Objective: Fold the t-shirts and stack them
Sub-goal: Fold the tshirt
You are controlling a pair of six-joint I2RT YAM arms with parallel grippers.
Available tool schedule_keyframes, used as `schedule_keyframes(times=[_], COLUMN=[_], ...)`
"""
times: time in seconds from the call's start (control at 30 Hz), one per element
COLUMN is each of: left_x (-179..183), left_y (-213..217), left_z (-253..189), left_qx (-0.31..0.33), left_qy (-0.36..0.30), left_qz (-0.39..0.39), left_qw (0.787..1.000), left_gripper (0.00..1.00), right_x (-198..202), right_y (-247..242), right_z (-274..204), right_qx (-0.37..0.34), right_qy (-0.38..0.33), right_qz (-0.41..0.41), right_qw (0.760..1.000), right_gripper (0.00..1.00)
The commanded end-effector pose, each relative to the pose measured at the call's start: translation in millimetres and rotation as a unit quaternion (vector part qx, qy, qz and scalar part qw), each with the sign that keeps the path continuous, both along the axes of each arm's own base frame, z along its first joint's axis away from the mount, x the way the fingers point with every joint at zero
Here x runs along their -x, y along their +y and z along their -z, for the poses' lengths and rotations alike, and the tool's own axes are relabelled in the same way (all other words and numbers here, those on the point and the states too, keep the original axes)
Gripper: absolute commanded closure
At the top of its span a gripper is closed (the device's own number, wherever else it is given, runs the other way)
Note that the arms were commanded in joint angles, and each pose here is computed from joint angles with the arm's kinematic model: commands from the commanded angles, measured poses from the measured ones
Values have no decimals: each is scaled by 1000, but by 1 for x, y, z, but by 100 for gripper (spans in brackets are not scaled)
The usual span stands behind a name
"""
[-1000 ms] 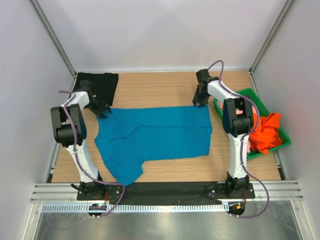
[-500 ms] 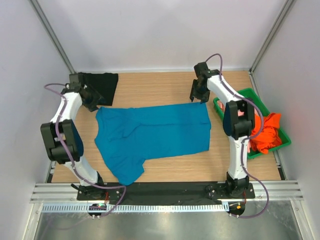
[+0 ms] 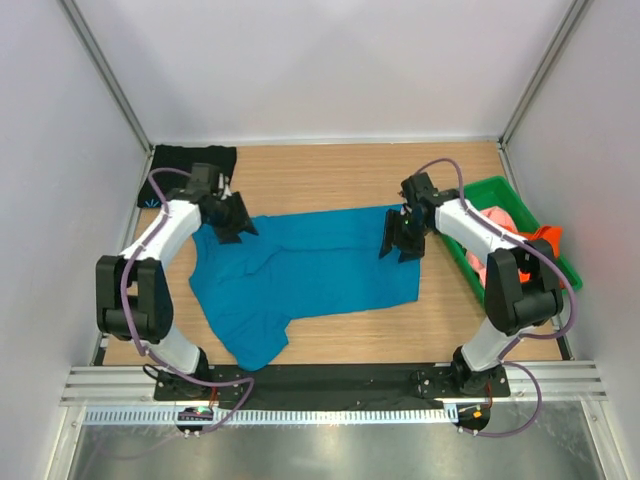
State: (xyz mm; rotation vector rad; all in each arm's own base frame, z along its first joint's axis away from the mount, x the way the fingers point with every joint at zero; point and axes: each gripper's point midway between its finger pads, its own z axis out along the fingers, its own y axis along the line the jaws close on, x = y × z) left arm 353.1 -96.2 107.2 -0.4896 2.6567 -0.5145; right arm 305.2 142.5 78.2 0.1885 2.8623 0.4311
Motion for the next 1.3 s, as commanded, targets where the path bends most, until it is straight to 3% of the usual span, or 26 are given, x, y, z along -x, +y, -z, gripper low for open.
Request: schedule_keyframes(times=[0.0, 0.17, 0.33, 0.5, 0.77, 1.03, 1.27], left_x=[19, 36, 37, 35, 33, 36, 33], left_y=[-27, -52, -48, -53, -68, -73, -69], left_z=[1, 20, 46, 63, 30, 18, 11], left_qx=[-29, -68, -140, -173, -140, -123, -133], left_qy=[0, 24, 41, 55, 21, 15, 5], left_qz=[92, 161, 185, 189, 202, 205, 205], left_qw=[995, 984, 972, 965, 969, 971, 970], left_gripper=[48, 48, 48, 57, 53, 53, 52], right_x=[8, 43, 52, 66, 89, 73, 26], right_y=[15, -6, -21, -39, -50, -45, -23], right_z=[-4, 22, 15, 18, 43, 57, 14], right_qx=[-52, -29, -44, -31, -55, -71, -95], right_qy=[-14, 26, 10, 14, 47, 38, -45], right_qz=[12, 36, 73, 106, 148, 146, 94], right_qw=[998, 999, 996, 994, 986, 986, 990], right_gripper=[41, 41, 41, 41, 42, 42, 48])
